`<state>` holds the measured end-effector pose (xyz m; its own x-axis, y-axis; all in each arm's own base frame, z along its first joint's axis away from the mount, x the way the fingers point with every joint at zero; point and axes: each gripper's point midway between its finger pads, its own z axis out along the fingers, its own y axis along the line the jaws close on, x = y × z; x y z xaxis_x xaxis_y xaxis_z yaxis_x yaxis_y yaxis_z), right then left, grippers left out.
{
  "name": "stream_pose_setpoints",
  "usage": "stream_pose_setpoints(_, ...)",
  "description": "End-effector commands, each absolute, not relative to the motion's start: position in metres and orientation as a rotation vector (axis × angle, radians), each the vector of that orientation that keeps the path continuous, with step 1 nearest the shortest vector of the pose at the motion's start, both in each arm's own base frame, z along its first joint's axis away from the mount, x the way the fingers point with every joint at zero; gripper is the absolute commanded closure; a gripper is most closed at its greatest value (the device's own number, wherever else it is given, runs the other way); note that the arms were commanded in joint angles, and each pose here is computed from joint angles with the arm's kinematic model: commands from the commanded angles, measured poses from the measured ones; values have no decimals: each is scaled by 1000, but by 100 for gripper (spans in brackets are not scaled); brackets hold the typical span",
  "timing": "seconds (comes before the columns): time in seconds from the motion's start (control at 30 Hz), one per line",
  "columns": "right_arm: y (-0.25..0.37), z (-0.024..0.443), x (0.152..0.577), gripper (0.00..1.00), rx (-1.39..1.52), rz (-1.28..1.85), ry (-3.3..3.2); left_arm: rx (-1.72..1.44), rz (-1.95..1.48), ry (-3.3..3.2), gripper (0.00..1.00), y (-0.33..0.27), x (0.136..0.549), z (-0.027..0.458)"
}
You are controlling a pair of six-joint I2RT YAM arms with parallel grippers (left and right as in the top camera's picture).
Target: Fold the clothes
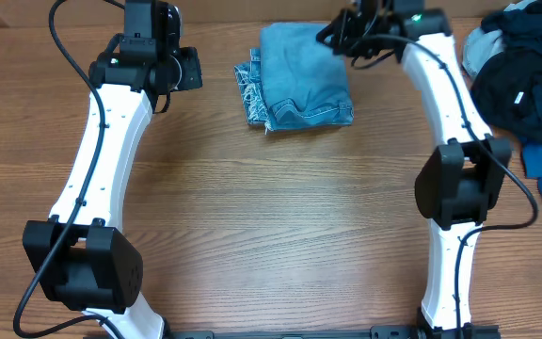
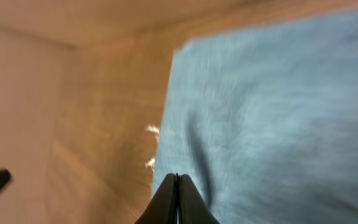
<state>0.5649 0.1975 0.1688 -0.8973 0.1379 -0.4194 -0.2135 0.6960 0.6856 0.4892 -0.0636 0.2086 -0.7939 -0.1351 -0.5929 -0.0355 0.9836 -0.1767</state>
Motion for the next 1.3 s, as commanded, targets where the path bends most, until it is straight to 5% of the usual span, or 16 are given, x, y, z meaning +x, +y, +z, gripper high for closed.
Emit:
stream_pose_setpoints(0.0,238,138,546,96,-153,1235,2482,-82,-242,2434,96,-69,488,232)
stream_pose_setpoints(0.3,283,46,521,96,-110,1300,2637,-82,-243,2435,96,-70,488,232)
stream_pose_setpoints(0.47,305,33,504,96,-164,1442,2649,-81,-243,2435,96,-70,488,232)
stream_pose_setpoints(0.73,308,141,512,96,-339,1837,2350,-72,-255,2436,96,-73,488,232)
stream_pose_setpoints(0.93,239,239,547,96,-300,1563,2199,-115,-307,2433,96,-86,496,216)
stream_pose_setpoints(1.1,149,242,571,96,-23,1090,2307,-221,-354,2459,94,-95,514,181)
stream_pose_setpoints(1.13,130,234,572,96,56,995,2349,-234,-370,2466,87,-97,519,172)
stream_pose_setpoints(1.17,112,227,573,96,108,909,2382,-240,-394,2473,66,-102,524,161)
stream_pose_setpoints(1.2,99,219,572,96,134,844,2411,-261,-413,2480,31,-104,529,150)
stream_pose_setpoints(1.23,86,212,570,96,159,788,2437,-295,-437,2484,6,-107,534,139)
stream_pose_setpoints(1.27,74,206,569,96,199,742,2461,-332,-463,2488,0,-110,539,127)
